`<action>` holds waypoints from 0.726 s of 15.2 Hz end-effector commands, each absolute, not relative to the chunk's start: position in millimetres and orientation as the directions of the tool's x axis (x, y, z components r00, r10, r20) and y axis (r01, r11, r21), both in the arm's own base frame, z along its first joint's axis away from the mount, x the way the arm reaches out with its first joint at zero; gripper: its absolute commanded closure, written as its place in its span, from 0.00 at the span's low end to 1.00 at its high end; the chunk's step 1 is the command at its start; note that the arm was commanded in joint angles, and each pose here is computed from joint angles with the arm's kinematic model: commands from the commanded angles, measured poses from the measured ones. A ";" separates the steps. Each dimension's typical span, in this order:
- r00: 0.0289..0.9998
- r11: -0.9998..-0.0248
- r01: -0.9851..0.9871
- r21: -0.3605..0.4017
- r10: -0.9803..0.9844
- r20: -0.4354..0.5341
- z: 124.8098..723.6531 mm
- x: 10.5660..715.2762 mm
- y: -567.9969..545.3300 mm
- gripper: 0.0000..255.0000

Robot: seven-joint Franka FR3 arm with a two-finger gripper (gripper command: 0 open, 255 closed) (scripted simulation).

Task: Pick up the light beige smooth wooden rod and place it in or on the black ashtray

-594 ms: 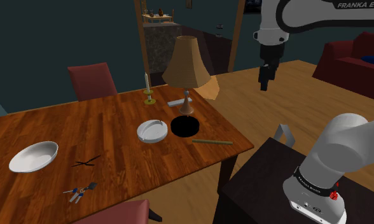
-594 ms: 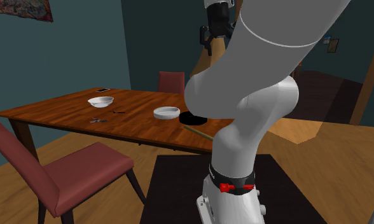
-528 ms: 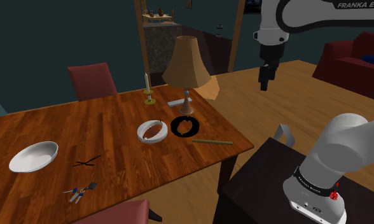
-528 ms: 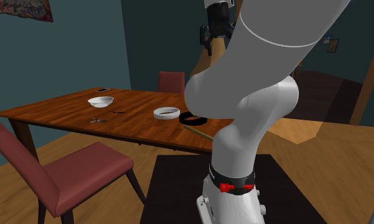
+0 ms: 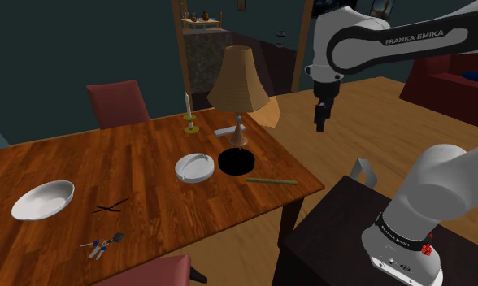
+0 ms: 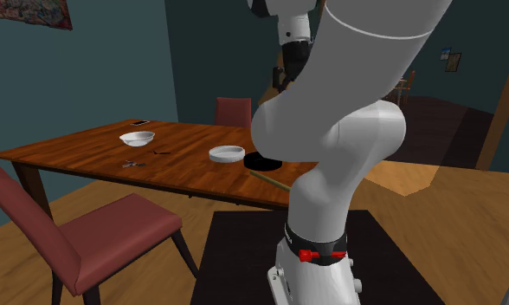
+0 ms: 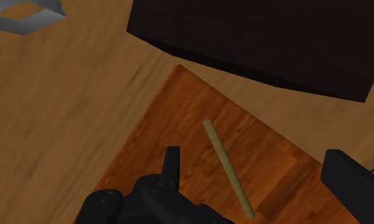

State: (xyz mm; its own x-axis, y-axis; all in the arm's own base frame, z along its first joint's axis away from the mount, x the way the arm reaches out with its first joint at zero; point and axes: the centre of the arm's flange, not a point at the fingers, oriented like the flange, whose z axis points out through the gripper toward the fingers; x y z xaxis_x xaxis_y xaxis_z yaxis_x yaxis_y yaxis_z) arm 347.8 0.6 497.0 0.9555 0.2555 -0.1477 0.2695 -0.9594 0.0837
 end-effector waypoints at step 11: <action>0.876 -0.885 0.466 -0.005 0.462 -0.141 356.6 420.4 3.9 0.00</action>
State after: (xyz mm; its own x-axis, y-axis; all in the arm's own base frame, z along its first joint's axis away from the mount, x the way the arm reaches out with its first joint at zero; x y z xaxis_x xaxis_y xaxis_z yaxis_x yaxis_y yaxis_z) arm 414.1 0.8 368.2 0.8844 0.4440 -0.1440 0.4488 -0.8936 0.0014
